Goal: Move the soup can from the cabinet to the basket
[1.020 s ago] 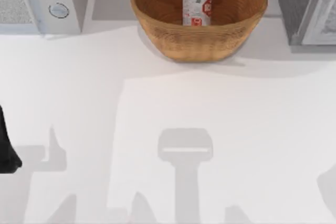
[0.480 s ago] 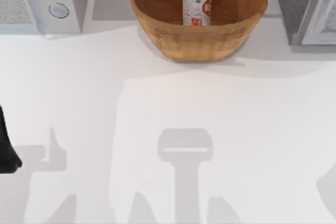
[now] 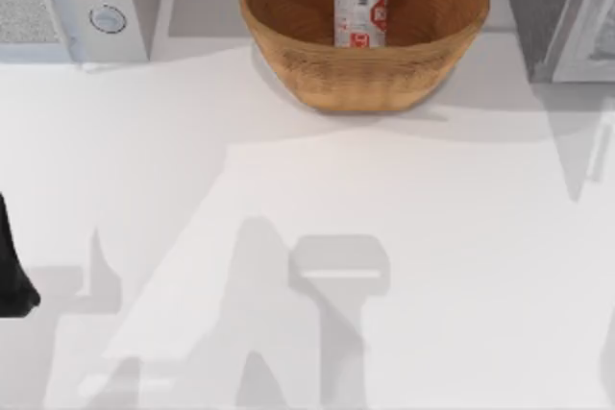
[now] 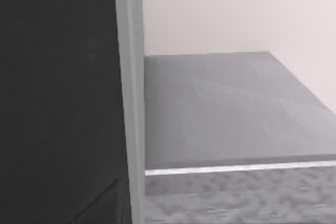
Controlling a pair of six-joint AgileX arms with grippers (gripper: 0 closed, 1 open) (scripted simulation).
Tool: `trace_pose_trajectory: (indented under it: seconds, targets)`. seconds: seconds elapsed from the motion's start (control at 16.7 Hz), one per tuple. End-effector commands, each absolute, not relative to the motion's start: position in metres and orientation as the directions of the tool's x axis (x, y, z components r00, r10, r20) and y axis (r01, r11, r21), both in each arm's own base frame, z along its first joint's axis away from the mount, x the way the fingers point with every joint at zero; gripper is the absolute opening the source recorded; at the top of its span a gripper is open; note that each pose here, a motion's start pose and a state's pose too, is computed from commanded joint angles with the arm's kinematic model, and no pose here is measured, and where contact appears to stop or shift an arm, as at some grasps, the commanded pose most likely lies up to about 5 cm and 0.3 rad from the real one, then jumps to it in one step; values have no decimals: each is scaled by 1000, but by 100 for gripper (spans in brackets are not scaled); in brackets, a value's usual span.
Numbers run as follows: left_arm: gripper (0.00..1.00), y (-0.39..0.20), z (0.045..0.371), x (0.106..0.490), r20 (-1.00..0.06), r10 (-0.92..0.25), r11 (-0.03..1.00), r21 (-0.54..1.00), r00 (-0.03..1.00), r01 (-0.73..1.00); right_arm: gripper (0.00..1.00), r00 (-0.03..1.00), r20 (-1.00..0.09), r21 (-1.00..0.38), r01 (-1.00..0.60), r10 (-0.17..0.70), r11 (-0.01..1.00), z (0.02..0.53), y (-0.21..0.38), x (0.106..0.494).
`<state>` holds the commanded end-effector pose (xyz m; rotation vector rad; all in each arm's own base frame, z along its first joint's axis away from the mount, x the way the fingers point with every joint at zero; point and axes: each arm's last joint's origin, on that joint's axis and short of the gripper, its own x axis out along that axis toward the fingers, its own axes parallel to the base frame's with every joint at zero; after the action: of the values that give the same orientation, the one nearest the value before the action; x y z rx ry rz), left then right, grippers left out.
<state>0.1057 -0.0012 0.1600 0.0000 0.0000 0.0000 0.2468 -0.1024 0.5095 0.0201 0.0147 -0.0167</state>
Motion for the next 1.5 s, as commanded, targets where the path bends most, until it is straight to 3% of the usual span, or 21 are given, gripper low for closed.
trace_pose_trajectory:
  seconds: [0.3,0.66,1.02,1.14,1.5]
  targets:
    - [100,-1,160,106,0,0,1000,0,1000,0,100,1000,-17,11,11,-11,1000,509,3,264]
    - [100,-1,160,106,0,0,1000,0,1000,0,100,1000,-4,3,-1,1,1000,510,87,235]
    - [100,-1,160,106,0,0,1000,0,1000,0,100,1000,-1,2,-1,1,1000,510,98,227]
    - [100,-1,160,106,0,0,1000,0,1000,0,100,999,20,1,41,-41,999,516,88,221]
    - [100,-1,160,106,0,0,1000,0,1000,0,100,999,17,-1,42,-42,999,516,88,264]
